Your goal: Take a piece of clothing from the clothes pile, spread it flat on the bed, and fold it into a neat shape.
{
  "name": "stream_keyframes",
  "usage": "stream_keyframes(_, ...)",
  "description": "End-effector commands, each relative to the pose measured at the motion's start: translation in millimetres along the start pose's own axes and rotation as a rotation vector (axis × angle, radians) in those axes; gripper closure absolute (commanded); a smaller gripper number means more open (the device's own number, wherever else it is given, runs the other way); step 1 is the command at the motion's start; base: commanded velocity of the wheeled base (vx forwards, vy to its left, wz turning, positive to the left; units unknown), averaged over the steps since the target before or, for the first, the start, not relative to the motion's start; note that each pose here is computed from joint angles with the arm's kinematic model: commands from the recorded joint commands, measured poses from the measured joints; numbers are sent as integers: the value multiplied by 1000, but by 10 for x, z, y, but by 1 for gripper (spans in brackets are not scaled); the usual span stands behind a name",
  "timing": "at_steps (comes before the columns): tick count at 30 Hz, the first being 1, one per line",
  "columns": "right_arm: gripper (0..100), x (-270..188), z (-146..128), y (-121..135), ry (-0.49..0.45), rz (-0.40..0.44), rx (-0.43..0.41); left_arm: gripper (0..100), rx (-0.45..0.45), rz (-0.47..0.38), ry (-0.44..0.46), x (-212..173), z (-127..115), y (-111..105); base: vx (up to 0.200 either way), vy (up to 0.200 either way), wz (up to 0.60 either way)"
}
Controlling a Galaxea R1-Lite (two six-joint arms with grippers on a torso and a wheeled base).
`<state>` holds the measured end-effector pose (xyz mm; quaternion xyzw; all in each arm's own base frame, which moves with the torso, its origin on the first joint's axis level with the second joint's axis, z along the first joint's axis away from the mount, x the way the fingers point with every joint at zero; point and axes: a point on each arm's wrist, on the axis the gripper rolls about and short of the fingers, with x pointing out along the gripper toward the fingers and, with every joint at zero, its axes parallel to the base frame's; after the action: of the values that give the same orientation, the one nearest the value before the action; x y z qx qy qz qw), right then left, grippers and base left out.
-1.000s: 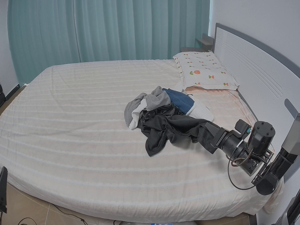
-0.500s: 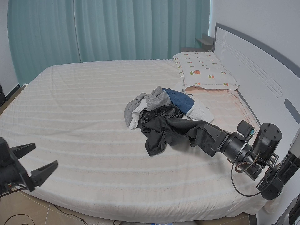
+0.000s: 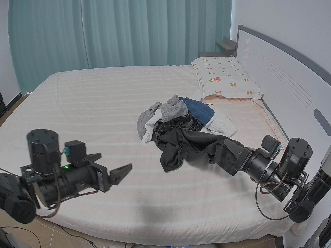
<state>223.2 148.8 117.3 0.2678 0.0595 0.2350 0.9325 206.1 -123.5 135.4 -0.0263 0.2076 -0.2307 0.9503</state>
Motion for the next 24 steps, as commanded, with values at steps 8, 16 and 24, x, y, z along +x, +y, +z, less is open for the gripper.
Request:
stream_keyframes(8,100,197,-61,210,-15,94,-37,0,-121,21,74,1121,-276,-607,0,0,0)
stream_keyframes(16,100,190,72,355,-70,149,-32,0,-134,45,5,1411,-289,-760,0,0,0)
stream_keyframes(24,100,111,239,576,-130,232,-18,0,-180,73,-72,1618,-293,-773,0,0,0)
